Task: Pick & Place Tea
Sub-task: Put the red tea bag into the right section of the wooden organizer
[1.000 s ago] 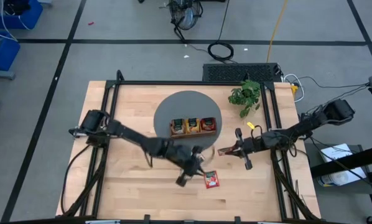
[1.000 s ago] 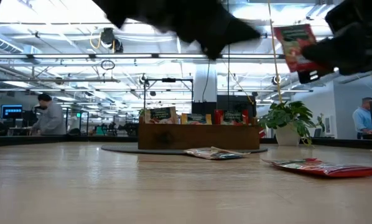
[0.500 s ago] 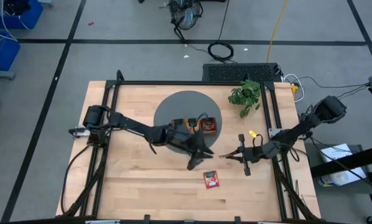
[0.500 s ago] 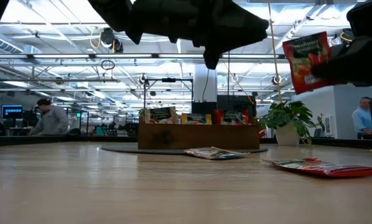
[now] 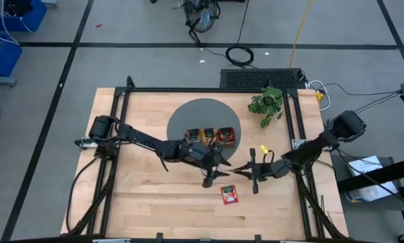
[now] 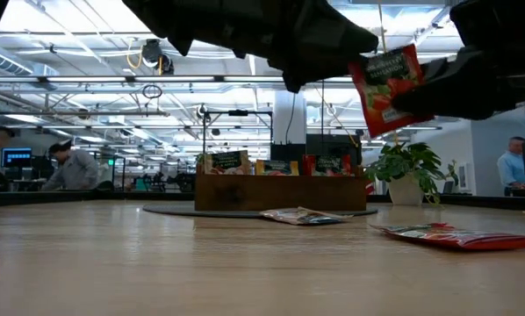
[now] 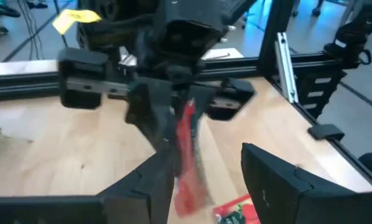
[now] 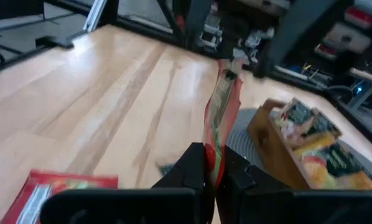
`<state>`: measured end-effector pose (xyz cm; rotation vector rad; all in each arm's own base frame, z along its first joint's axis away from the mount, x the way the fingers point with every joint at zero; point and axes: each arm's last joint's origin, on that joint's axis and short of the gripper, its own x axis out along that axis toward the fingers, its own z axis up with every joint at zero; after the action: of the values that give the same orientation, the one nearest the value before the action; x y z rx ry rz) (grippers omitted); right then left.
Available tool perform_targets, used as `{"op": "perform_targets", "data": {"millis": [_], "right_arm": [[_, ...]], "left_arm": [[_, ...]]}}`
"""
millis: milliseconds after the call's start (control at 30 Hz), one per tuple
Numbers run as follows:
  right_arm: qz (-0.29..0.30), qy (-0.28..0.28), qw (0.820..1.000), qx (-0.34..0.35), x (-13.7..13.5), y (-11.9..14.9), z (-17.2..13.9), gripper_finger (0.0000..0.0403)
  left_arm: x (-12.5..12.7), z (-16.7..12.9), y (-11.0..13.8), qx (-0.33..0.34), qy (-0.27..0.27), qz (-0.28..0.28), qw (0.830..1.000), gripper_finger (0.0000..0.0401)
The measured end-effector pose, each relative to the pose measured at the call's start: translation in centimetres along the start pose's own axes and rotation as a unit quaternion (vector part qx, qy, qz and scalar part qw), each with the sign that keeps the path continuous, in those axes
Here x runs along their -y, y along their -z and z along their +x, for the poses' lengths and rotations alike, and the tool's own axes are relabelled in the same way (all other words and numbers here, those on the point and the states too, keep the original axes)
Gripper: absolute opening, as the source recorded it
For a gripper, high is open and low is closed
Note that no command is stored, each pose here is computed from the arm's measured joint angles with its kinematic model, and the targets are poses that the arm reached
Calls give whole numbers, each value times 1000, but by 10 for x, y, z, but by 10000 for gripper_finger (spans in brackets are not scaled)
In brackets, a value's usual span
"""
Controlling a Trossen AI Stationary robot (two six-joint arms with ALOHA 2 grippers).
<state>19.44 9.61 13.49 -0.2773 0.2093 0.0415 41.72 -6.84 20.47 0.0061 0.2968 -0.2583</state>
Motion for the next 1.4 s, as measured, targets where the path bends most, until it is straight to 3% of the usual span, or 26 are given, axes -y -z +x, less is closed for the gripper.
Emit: {"op": "perform_targets", "data": {"millis": [233,433,500,700,800,933,1100,1233,1400], "right_arm": [[-22,-4,1000,11,-5,-5,5,6],[-19,-2,1000,14,-4,-6,6,6],[-23,-1,1000,16,-4,-7,6,6],[-25,11,1000,10,1,-5,9,6],[-21,16,1000,11,4,-5,10,8],[-7,19,1000,6,5,-4,10,18],[33,-37,998,-27,1,3,10,50],[83,-40,992,-90,-1,19,6,102],[136,-34,987,-80,3,24,-2,171]], "left_arm": [[-1,0,7,-36,-36,-15,999,187],[-1,0,7,-37,-31,-15,999,178],[0,0,7,-38,-29,-5,999,152],[1,0,7,-34,0,15,999,15],[3,0,7,-37,9,40,998,8],[4,0,9,-47,-21,47,998,4],[3,0,10,-54,-30,41,997,3],[4,0,12,-65,-31,40,997,2],[4,-1,17,-89,-53,35,994,2]]}}
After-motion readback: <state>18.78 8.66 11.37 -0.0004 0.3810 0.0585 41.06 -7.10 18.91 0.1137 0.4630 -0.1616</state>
